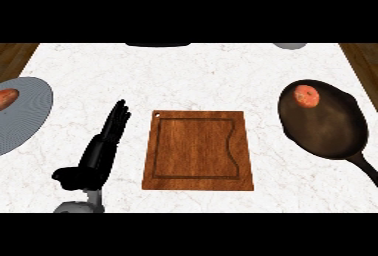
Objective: Pick the squash from the cutting board and place it in the pan
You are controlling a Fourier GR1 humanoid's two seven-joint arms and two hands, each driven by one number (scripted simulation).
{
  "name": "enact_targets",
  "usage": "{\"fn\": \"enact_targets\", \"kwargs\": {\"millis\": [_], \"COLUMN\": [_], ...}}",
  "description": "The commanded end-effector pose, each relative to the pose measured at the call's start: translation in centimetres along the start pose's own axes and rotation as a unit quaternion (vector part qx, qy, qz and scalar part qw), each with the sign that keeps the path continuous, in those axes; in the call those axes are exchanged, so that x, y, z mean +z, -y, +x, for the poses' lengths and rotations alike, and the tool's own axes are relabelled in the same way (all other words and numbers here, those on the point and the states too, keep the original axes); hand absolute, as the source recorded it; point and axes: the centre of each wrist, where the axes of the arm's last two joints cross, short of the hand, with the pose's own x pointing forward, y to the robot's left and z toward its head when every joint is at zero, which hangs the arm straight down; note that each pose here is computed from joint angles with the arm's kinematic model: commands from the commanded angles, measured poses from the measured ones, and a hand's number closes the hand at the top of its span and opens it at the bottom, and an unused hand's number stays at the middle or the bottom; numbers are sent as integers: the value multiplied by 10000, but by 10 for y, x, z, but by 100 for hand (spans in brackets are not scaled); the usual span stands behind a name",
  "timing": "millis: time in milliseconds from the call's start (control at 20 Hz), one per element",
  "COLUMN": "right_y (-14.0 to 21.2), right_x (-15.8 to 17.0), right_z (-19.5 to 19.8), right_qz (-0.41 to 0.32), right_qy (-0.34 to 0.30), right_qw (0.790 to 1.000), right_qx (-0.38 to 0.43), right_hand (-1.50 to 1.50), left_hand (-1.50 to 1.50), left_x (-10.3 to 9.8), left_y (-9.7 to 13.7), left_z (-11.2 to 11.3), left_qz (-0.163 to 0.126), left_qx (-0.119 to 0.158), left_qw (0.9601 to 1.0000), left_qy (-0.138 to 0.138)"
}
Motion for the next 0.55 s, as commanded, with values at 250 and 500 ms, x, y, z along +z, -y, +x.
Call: {"fn": "enact_targets", "kwargs": {"millis": [250, 500], "right_y": [-19, -1], "right_x": [14, 17], "right_z": [-10, -2], "right_qz": [233, 112], "right_qy": [277, 486], "right_qw": [9993, 9980], "right_qx": [-113, 391], "right_hand": [-150, -150], "left_hand": [0, 0], "left_x": [-7, -20], "left_y": [5, 7], "left_z": [-8, 11], "left_qz": [-10, 68], "left_qx": [-22, 25], "left_qw": [10000, 10000], "left_qy": [19, 25]}}
